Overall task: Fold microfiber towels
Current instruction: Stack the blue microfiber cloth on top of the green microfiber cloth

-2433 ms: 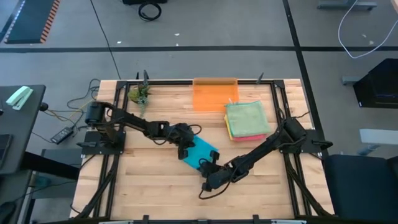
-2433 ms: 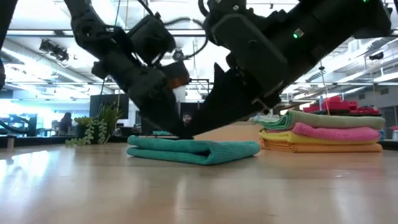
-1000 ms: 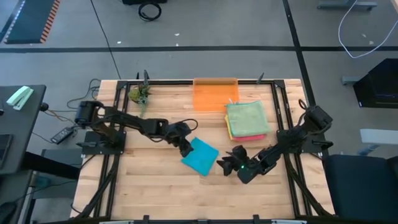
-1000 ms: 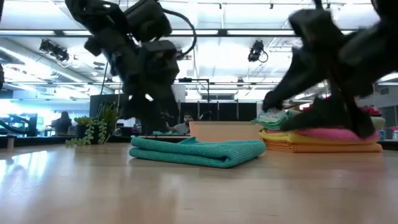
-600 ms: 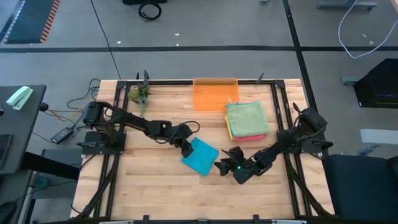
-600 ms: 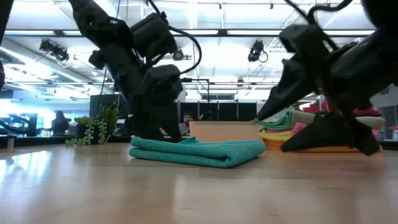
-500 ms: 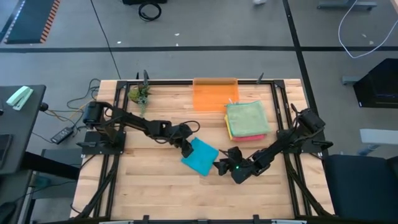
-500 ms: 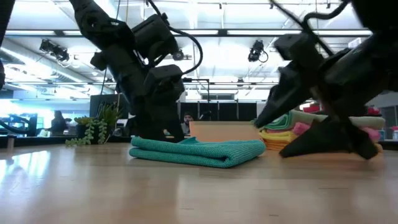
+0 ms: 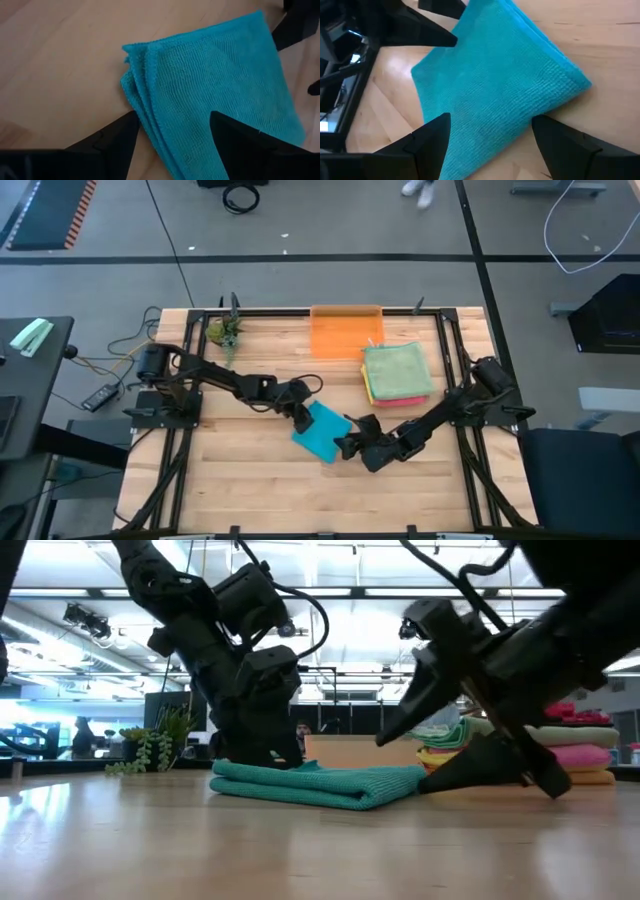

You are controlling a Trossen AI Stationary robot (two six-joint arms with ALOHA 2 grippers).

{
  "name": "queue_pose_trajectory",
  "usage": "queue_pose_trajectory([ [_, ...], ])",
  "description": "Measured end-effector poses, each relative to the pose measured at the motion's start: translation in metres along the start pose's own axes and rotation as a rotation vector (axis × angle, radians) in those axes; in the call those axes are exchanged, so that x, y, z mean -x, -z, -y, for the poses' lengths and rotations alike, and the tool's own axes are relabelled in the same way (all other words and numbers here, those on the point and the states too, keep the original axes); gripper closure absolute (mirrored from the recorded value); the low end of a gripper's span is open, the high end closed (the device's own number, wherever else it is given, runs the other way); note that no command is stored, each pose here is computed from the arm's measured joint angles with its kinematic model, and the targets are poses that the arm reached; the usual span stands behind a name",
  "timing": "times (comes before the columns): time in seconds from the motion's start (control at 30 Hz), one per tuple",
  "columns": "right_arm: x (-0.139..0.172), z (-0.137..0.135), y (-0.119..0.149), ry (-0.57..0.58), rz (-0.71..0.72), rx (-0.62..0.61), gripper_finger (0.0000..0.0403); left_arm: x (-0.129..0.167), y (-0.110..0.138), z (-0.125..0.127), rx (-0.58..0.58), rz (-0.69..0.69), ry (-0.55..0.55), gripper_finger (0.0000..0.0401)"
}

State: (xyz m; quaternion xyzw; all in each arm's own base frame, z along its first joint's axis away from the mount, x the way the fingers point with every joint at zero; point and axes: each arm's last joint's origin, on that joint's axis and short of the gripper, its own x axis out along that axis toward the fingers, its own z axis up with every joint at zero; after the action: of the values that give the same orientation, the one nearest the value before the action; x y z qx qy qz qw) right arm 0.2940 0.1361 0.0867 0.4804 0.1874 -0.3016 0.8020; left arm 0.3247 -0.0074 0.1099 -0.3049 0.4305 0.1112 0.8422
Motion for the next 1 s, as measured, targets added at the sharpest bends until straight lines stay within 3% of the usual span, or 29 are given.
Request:
queue_pose_trajectory([
  [0.3,-0.005,0.001,-0.005,0.016,0.000,0.026,0.0131,-0.013,0.006,0.004,-0.027,0.020,0.010,0.0178],
  [0.43,-0.005,0.003,-0.005,0.035,0.006,0.054,0.0182,-0.014,0.007,0.003,-0.025,0.019,0.010,0.0235],
  [0.7,-0.006,0.006,-0.005,0.075,0.023,0.164,0.0328,-0.016,0.007,0.002,-0.072,0.033,0.007,0.0383],
  [0.83,-0.005,0.005,-0.006,0.079,0.023,0.222,0.0387,-0.016,0.005,0.005,-0.083,0.070,0.022,0.0384],
  [1.0,0.010,-0.003,-0.016,0.075,-0.002,0.272,0.0395,-0.009,0.003,0.022,-0.107,0.141,0.109,0.0390],
])
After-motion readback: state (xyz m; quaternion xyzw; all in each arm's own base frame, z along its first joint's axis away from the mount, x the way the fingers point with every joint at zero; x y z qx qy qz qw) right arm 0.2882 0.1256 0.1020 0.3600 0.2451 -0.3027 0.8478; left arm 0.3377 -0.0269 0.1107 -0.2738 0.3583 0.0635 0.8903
